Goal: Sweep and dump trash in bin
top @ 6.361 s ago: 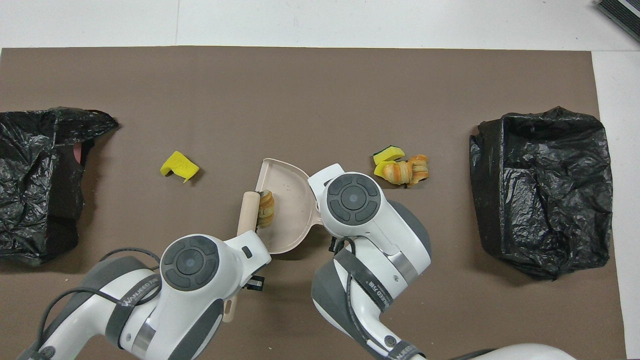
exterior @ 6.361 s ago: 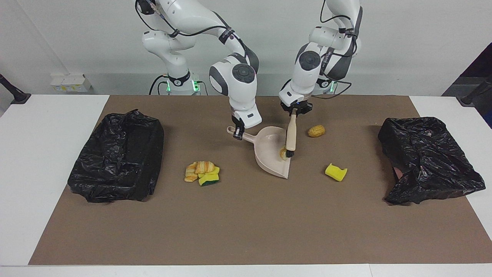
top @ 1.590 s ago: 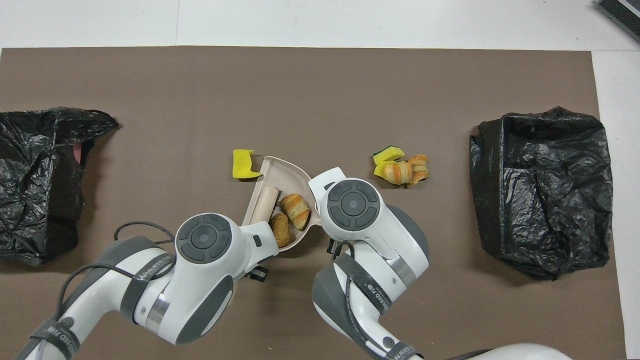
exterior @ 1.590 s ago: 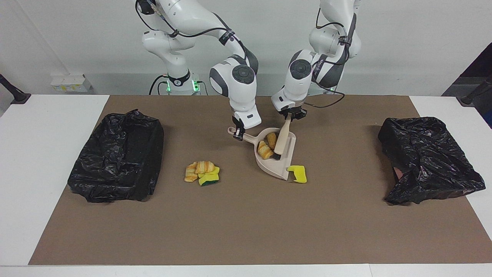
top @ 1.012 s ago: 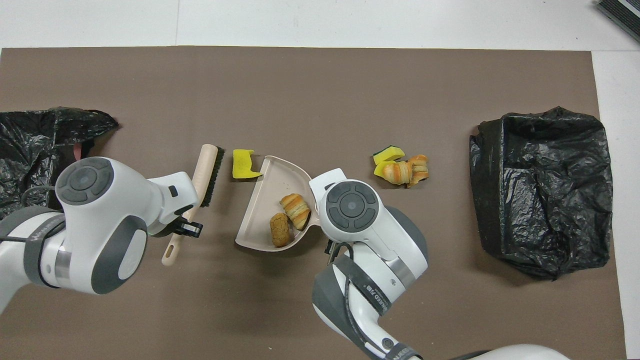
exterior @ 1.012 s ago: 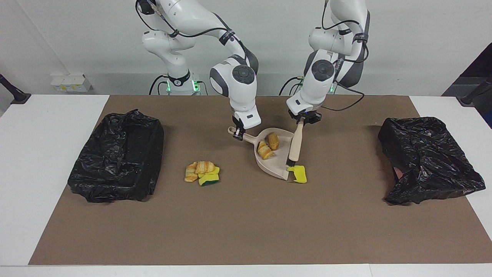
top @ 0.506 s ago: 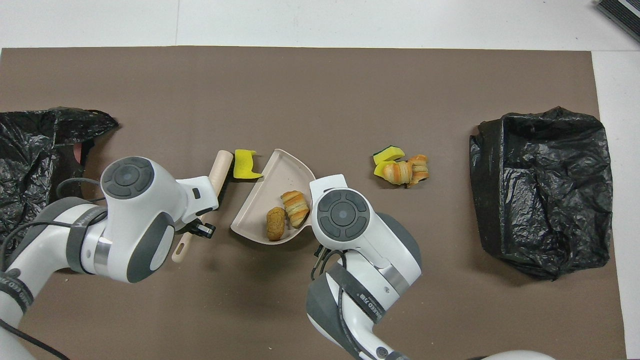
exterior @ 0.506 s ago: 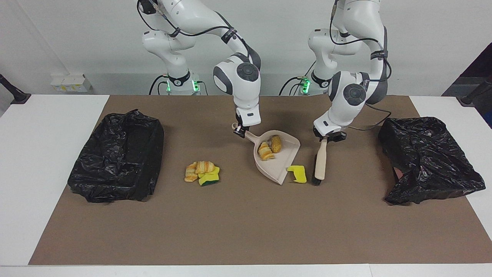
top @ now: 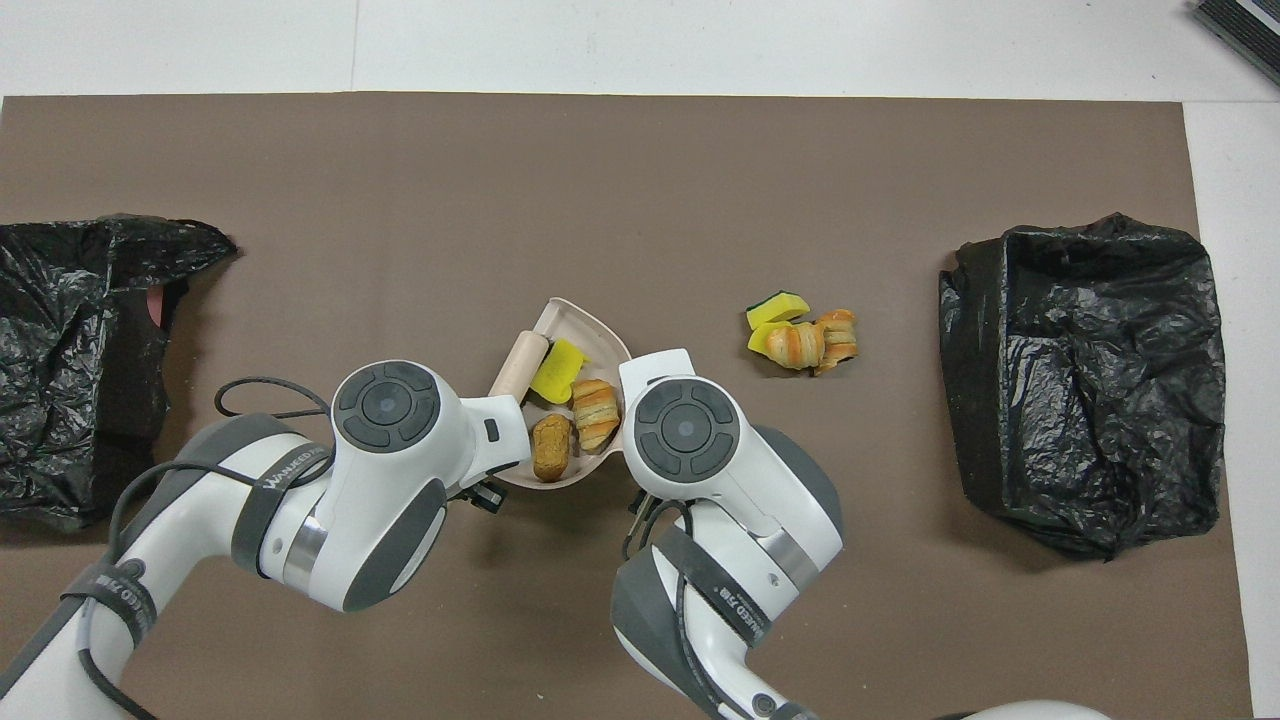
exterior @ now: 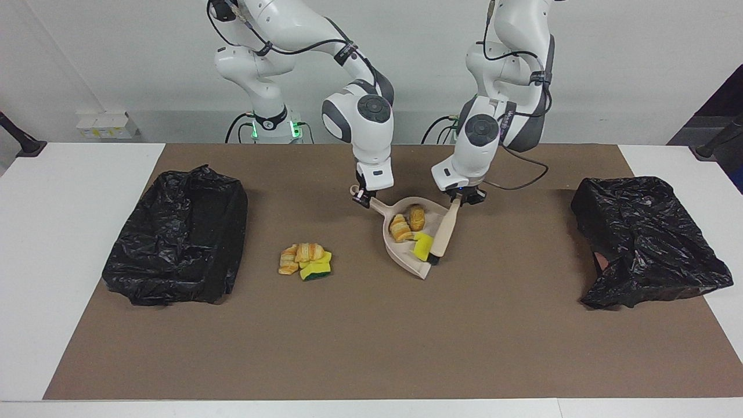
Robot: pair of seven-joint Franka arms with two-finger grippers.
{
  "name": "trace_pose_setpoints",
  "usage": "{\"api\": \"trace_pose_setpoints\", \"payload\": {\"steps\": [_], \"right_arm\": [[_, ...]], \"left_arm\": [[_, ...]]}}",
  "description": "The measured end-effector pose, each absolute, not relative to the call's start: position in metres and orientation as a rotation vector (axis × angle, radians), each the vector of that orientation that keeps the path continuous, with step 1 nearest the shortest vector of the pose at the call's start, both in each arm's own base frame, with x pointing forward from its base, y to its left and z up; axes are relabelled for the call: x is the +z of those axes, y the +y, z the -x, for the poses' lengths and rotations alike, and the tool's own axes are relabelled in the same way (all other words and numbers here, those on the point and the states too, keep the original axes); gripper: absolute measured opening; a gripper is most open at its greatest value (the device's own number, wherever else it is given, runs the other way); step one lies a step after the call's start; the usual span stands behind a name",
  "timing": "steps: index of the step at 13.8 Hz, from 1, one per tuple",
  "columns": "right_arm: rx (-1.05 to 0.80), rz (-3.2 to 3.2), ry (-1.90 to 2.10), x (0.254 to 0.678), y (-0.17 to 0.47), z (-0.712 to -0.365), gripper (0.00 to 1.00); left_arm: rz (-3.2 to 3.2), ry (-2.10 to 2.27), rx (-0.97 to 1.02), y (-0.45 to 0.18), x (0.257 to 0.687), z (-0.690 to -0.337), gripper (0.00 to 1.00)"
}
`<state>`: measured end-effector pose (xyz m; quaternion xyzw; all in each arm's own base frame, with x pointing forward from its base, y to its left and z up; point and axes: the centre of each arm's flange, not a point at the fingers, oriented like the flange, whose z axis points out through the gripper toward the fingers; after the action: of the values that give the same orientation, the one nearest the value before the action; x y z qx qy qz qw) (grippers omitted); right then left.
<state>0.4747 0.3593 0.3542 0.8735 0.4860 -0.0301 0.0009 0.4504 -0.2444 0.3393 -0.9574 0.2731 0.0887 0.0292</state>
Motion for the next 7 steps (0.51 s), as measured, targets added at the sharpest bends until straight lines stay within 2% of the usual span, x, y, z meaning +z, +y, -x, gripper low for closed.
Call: {"api": "trace_pose_setpoints", "payload": {"steps": [4, 7], "right_arm": [[-0.094, -2.732, 1.544, 0.354, 0.359, -0.475, 0.32], [-0.071, -2.728, 1.543, 0.363, 0.357, -0.476, 0.32]], "left_arm": [[3.004, 0.663, 0.215, -0.188, 0.355, -0.492, 0.26], [3.043, 0.446, 0.201, -0.163, 0.363, -0.505, 0.26]]}}
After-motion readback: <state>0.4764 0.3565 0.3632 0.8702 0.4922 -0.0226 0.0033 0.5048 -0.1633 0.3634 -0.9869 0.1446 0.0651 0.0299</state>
